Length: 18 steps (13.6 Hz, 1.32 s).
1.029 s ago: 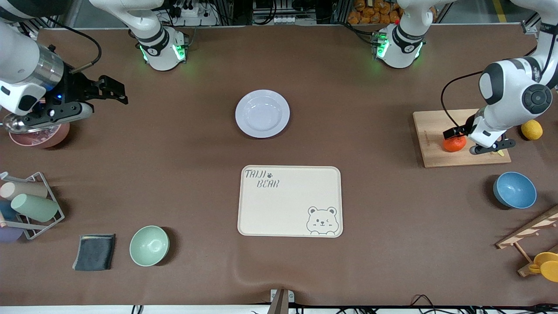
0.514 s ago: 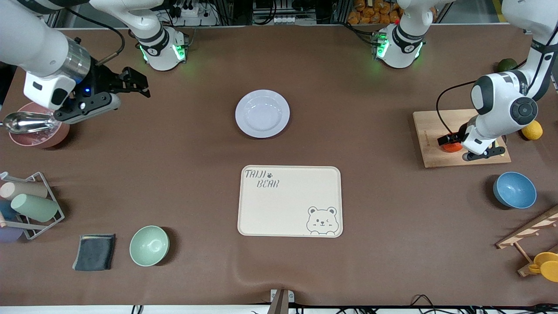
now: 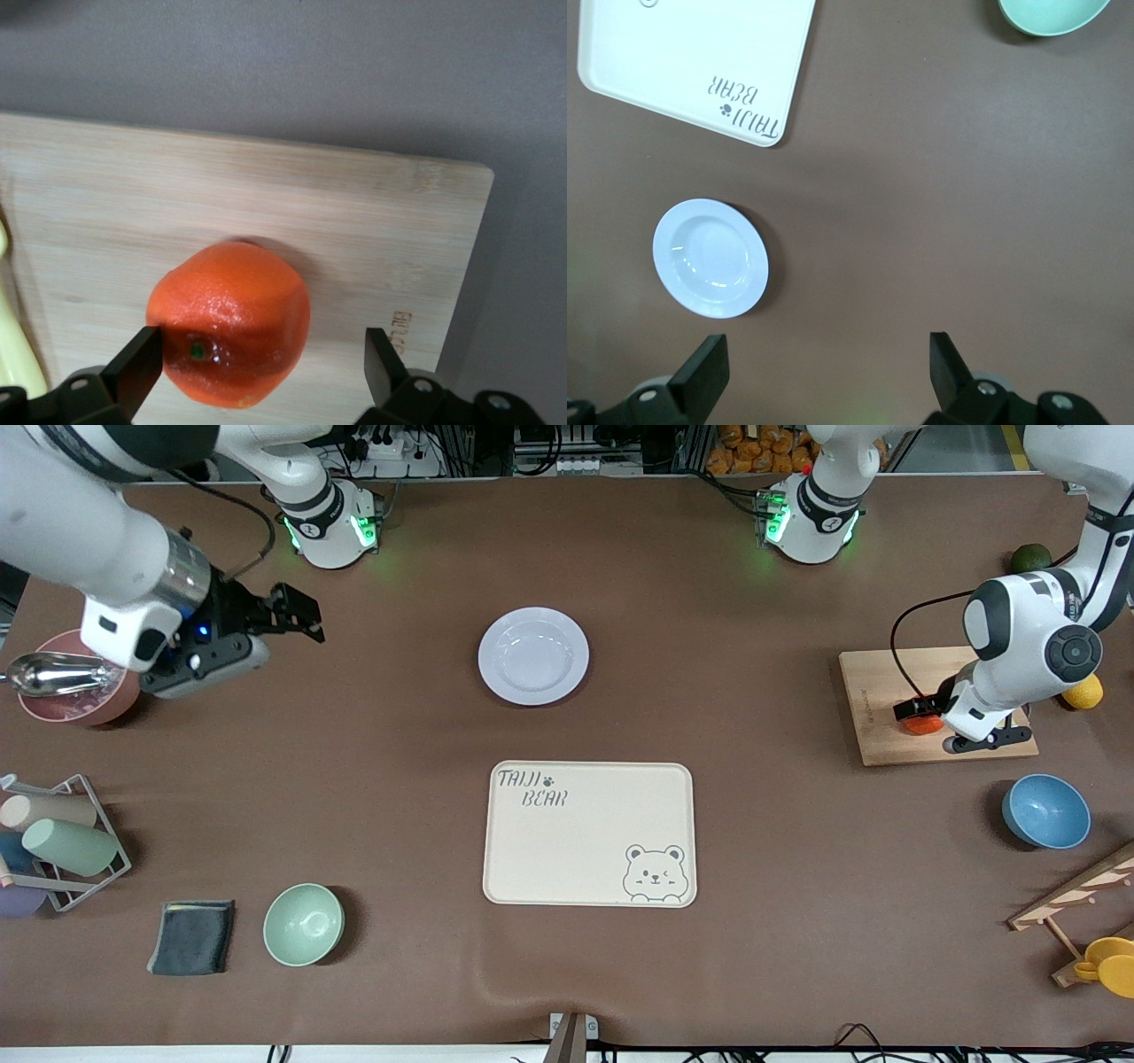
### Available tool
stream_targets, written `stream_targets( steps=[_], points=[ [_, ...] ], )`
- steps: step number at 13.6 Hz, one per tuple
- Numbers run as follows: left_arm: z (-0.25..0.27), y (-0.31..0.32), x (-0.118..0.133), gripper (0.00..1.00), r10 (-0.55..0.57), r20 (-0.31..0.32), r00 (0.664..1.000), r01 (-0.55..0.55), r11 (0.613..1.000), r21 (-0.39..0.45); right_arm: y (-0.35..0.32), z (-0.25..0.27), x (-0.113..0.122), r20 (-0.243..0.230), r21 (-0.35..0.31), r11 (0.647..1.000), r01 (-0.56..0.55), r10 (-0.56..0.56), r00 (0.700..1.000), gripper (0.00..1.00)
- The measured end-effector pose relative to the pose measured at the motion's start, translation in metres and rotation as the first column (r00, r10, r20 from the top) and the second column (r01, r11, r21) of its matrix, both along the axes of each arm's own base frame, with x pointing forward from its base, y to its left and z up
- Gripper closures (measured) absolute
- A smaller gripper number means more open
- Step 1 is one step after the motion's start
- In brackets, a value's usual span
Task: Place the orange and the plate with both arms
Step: 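Carry the orange to the white plate while the right gripper approaches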
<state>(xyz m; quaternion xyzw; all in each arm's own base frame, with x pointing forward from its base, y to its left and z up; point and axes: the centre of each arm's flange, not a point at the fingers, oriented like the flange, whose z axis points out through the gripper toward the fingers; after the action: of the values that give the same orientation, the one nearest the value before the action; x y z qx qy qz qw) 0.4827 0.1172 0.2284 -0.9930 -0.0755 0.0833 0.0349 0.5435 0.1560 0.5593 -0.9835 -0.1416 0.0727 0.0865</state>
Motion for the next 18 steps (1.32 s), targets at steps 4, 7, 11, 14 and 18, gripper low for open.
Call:
stream_targets(
  steps=[4, 7, 11, 14, 18],
  points=[
    [-0.002, 0.004, -0.001, 0.0, -0.009, -0.008, 1.0, 0.009, 1.0, 0.007, 0.025, -0.072, 0.027, -0.088, 0.067, 0.998, 0.009, -0.003, 0.996, 0.0],
    [-0.012, 0.008, -0.005, 0.0, -0.013, -0.035, 0.999, 0.013, 1.0, 0.01, 0.045, -0.113, 0.034, -0.174, 0.144, 0.989, 0.035, -0.01, 0.985, 0.0],
    [-0.029, 0.014, -0.003, 0.0, -0.037, -0.065, 0.997, 0.039, 0.999, 0.022, 0.074, -0.129, 0.027, -0.209, 0.162, 0.987, 0.007, 0.027, 0.978, 0.0],
    [-0.027, 0.017, 0.005, 0.28, -0.043, -0.056, 0.998, 0.044, 0.999, 0.026, 0.076, -0.135, 0.027, -0.223, 0.168, 0.986, 0.013, 0.026, 0.974, 0.0],
    [-0.009, -0.007, 0.027, 0.29, -0.117, -0.026, 0.993, 0.118, 0.993, 0.021, 0.078, -0.151, 0.038, -0.203, 0.187, 0.981, 0.041, -0.002, 0.979, 0.0]
  ],
)
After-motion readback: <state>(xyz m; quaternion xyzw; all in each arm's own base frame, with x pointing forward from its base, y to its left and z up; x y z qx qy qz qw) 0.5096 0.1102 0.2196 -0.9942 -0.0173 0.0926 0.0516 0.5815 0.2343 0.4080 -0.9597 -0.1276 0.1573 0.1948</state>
